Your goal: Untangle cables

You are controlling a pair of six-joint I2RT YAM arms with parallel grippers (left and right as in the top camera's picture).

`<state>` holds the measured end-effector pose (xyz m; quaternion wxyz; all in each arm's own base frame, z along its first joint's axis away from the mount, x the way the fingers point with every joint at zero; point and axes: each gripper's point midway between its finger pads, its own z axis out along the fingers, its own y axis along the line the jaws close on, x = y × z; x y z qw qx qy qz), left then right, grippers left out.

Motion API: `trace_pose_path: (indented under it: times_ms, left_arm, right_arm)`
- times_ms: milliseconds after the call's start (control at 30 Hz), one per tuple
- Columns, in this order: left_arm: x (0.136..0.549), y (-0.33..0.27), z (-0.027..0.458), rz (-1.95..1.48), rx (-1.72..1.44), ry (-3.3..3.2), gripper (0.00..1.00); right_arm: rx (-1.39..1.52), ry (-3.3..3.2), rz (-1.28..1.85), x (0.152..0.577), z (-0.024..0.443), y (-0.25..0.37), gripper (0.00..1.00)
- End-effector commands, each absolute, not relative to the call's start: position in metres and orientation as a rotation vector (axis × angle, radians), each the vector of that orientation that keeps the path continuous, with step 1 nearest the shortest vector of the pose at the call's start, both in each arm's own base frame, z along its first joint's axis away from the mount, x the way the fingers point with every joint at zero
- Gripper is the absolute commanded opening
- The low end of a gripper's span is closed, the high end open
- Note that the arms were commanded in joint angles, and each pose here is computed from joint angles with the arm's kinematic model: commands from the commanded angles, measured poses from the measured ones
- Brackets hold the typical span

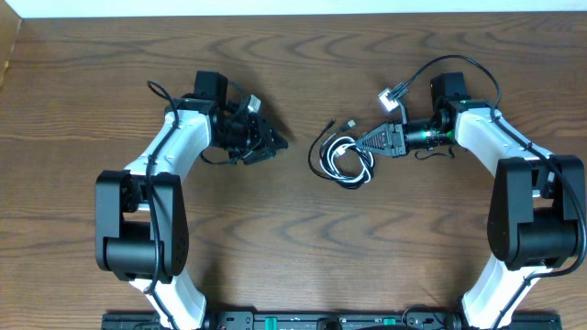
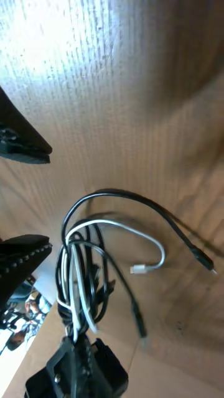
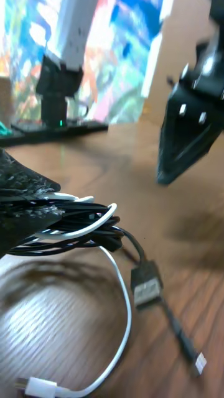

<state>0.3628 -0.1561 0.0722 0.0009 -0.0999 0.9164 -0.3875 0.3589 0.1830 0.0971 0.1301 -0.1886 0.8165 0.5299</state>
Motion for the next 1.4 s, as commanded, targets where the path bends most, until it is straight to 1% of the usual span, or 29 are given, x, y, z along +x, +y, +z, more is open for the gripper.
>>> trace_pose_path:
  times_ms: [0, 100, 200, 300, 400, 467, 533, 567, 633, 700, 800, 867, 1100, 1233, 1267, 1300, 1333, 1367]
  left_arm:
    - [0.364, -0.157, 0.064, -1.135, -0.276, 2.89, 0.43]
    - [0.374, -0.165, 0.064, -1.093, -0.235, 2.857, 0.45]
    - [0.381, -0.181, 0.065, -1.054, -0.139, 2.814, 0.47]
    - [0.386, -0.187, 0.053, -0.853, -0.118, 2.826, 0.49]
    - [0.386, -0.197, 0.044, -0.703, -0.062, 2.826, 0.5]
    - [0.382, -0.21, 0.041, -0.69, -0.006, 2.826, 0.5]
    - [0.377, -0.221, 0.04, -0.693, 0.059, 2.824, 0.53]
    - [0.375, -0.225, 0.04, -0.692, 0.088, 2.822, 0.54]
    - [0.375, -0.225, 0.038, -0.649, 0.097, 2.821, 0.55]
    - [0.376, -0.22, 0.035, -0.6, 0.086, 2.825, 0.56]
    - [0.377, -0.211, 0.03, -0.538, 0.067, 2.838, 0.56]
    - [0.379, -0.203, 0.028, -0.479, 0.049, 2.84, 0.56]
    - [0.381, -0.19, 0.026, -0.458, 0.001, 2.855, 0.56]
    - [0.373, -0.186, 0.023, -0.44, -0.008, 2.894, 0.56]
    - [0.371, -0.185, 0.022, -0.436, -0.01, 2.903, 0.56]
    - [0.368, -0.184, 0.021, -0.43, -0.012, 2.917, 0.56]
    - [0.367, -0.184, 0.022, -0.43, -0.012, 2.918, 0.56]
    - [0.368, -0.184, 0.023, -0.43, -0.011, 2.915, 0.56]
  right_arm:
    - [-0.517, 2.447, 1.472, 0.359, 0.086, 0.178, 0.01]
    - [-0.493, 2.481, 1.477, 0.355, 0.083, 0.177, 0.01]
    - [-0.401, 2.623, 1.377, 0.353, 0.067, 0.167, 0.01]
    - [-0.373, 2.686, 1.319, 0.35, 0.059, 0.162, 0.01]
    - [-0.37, 2.696, 1.326, 0.347, 0.059, 0.161, 0.01]
    - [-0.387, 2.693, 1.323, 0.346, 0.059, 0.161, 0.01]
    - [-0.384, 2.705, 1.31, 0.346, 0.058, 0.16, 0.01]
    - [-0.383, 2.716, 1.293, 0.346, 0.056, 0.159, 0.08]
    - [-0.383, 2.739, 1.249, 0.346, 0.051, 0.155, 0.29]
    - [-0.382, 2.771, 1.199, 0.345, 0.046, 0.151, 0.43]
    - [-0.391, 2.829, 1.123, 0.341, 0.039, 0.149, 0.53]
    - [-0.409, 2.896, 1.007, 0.336, 0.029, 0.146, 0.55]
    - [-0.486, 3.045, 0.54, 0.328, 0.003, 0.142, 0.55]
    - [-0.471, 3.049, 0.296, 0.334, -0.005, 0.14, 0.5]
    - [-0.471, 3.045, 0.234, 0.335, -0.006, 0.14, 0.45]
    - [-0.482, 3.03, 0.145, 0.337, -0.007, 0.139, 0.33]
    - [-0.485, 3.023, 0.125, 0.338, -0.007, 0.14, 0.29]
    - [-0.499, 3.013, 0.121, 0.339, -0.007, 0.144, 0.2]
